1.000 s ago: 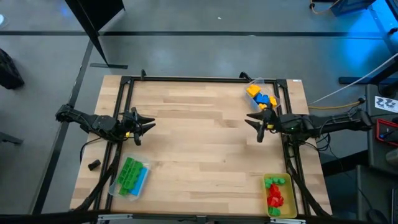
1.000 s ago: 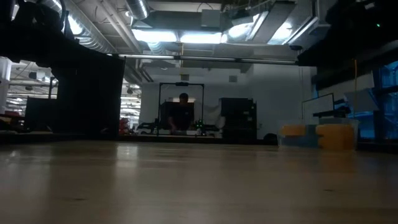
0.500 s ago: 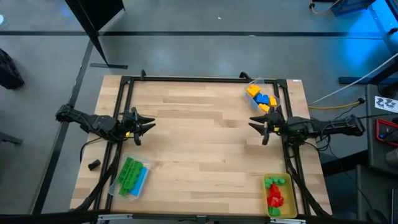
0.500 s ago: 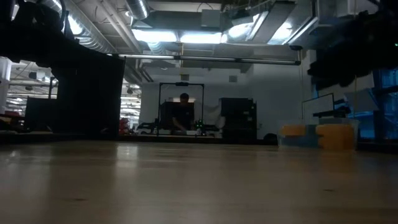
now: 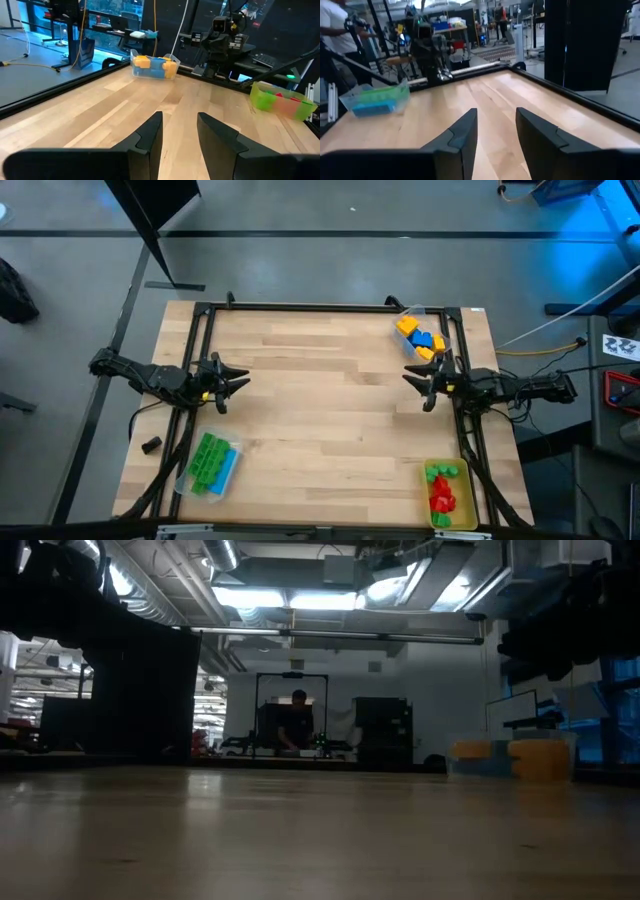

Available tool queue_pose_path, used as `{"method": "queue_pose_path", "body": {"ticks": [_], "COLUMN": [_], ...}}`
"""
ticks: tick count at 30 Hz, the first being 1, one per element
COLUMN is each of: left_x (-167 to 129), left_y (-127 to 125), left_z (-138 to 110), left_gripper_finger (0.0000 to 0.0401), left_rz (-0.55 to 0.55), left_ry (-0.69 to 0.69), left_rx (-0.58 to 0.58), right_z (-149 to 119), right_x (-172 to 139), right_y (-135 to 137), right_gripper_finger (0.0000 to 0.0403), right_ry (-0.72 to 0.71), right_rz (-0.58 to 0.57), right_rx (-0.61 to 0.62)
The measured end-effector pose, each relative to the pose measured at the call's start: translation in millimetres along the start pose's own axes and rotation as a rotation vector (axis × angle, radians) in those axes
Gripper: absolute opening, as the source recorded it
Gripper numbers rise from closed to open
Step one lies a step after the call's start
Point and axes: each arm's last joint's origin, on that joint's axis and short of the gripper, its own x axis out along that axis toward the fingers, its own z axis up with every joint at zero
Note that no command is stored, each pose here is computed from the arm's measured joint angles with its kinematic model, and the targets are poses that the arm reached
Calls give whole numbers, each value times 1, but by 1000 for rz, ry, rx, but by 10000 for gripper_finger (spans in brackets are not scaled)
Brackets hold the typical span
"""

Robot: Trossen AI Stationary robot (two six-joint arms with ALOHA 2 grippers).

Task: Sort blocks by size
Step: Return to Home Position

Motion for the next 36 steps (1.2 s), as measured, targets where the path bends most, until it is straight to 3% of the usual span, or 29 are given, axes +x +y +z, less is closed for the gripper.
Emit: {"method": "queue_pose_path", "body": {"ticks": [10, 17, 24, 36], "left_x": [0, 0, 0, 0], "left_y": [0, 0, 0, 0], "left_z": [0, 0, 0, 0], "left_gripper_finger": [107, 107, 107, 107], "left_rz": [0, 0, 0, 0], "left_ry": [0, 0, 0, 0], "left_rx": [0, -1, 0, 0], "right_z": [-1, 1, 1, 0], "right_x": [0, 1, 0, 0], "right_y": [1, 2, 5, 1], "right_gripper_finger": [136, 136, 136, 136], "right_ry": [8, -14, -7, 11], "right_rz": [19, 75, 145, 18], "right_rx": [-83, -62, 33, 26]}}
